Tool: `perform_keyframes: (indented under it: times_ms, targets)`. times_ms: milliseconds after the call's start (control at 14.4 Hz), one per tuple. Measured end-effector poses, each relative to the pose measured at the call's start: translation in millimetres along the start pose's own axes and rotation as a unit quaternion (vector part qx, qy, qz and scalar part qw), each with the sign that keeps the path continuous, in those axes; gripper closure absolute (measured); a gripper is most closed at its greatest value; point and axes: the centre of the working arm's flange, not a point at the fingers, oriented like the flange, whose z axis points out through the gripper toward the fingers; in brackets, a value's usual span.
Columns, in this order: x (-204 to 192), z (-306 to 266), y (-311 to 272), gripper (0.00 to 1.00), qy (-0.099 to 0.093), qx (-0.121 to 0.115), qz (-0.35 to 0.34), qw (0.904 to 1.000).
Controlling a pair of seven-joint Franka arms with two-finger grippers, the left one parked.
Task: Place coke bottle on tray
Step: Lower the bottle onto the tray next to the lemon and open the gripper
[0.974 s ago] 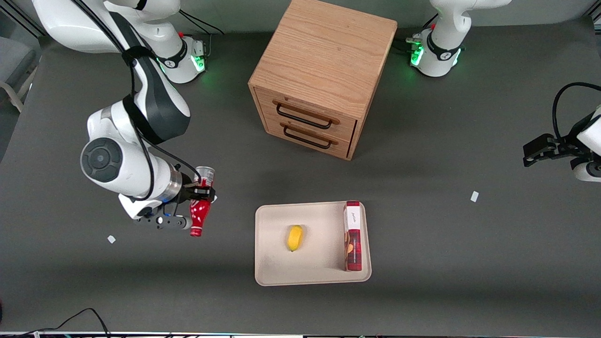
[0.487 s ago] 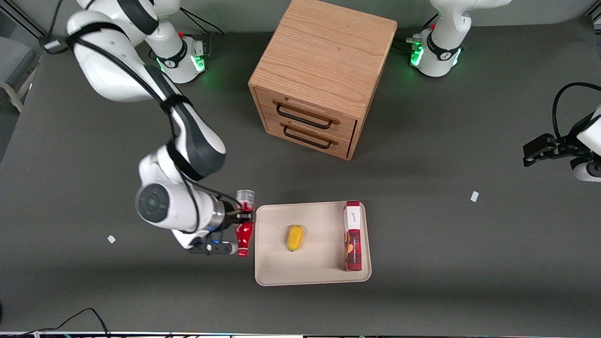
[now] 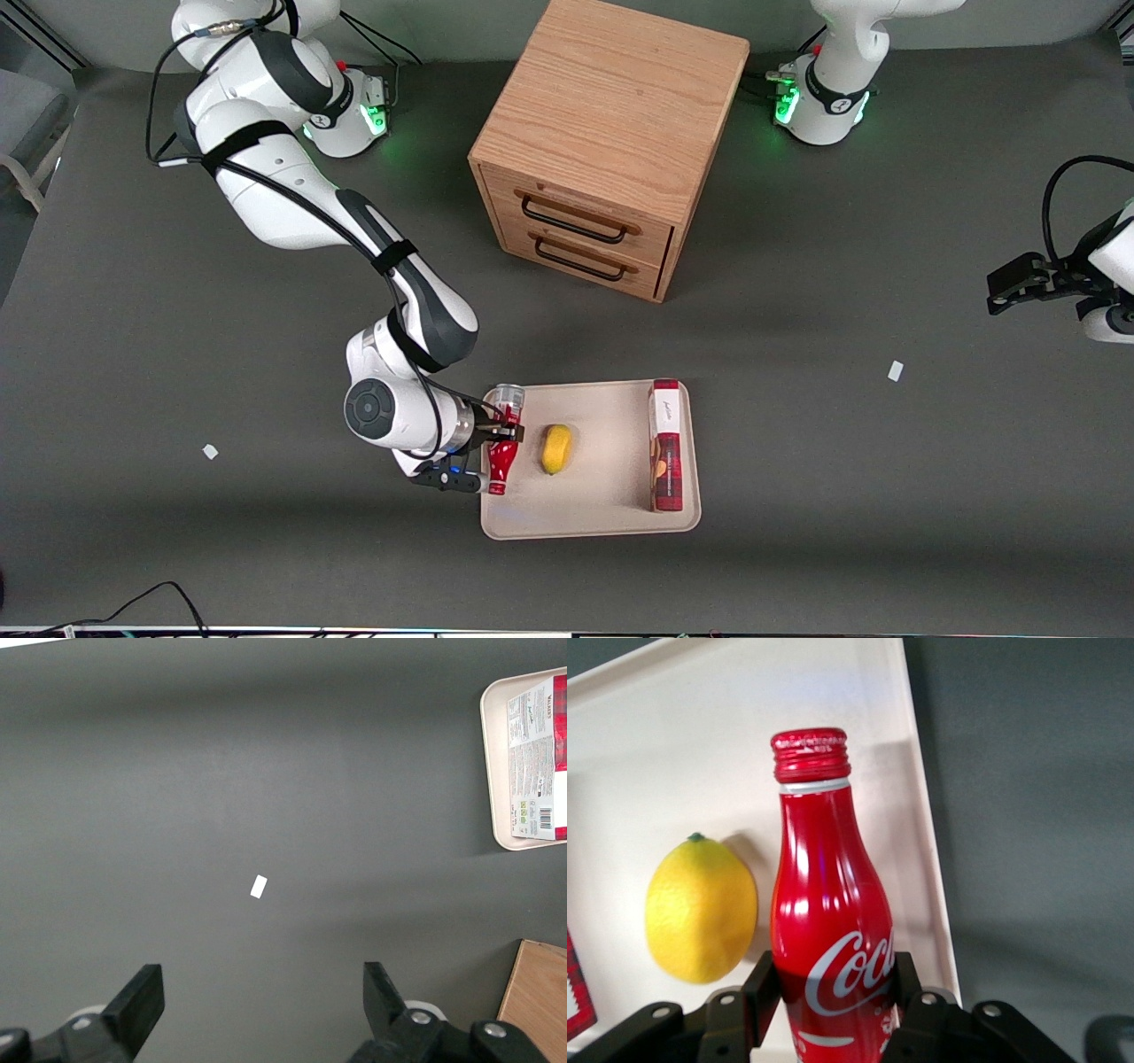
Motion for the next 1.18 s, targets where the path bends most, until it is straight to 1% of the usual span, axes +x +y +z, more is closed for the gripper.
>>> perform_keyframes:
  times_ms: [278, 626, 765, 904, 974, 1183]
  targets:
    - [2, 5, 4, 0.44, 0.002, -0.001, 0.003, 1.0]
    - [8, 7, 11, 0.44, 0.011, -0.002, 0.01, 0.9999]
    - [9, 9, 13, 0.29, 0.014, -0.002, 0.011, 0.9998]
    - [9, 10, 13, 0.08, 0.015, -0.001, 0.011, 0.9998]
    - [9, 10, 13, 0.01, 0.015, -0.001, 0.011, 0.9998]
    - [9, 10, 13, 0.0, 0.016, -0.002, 0.011, 0.9998]
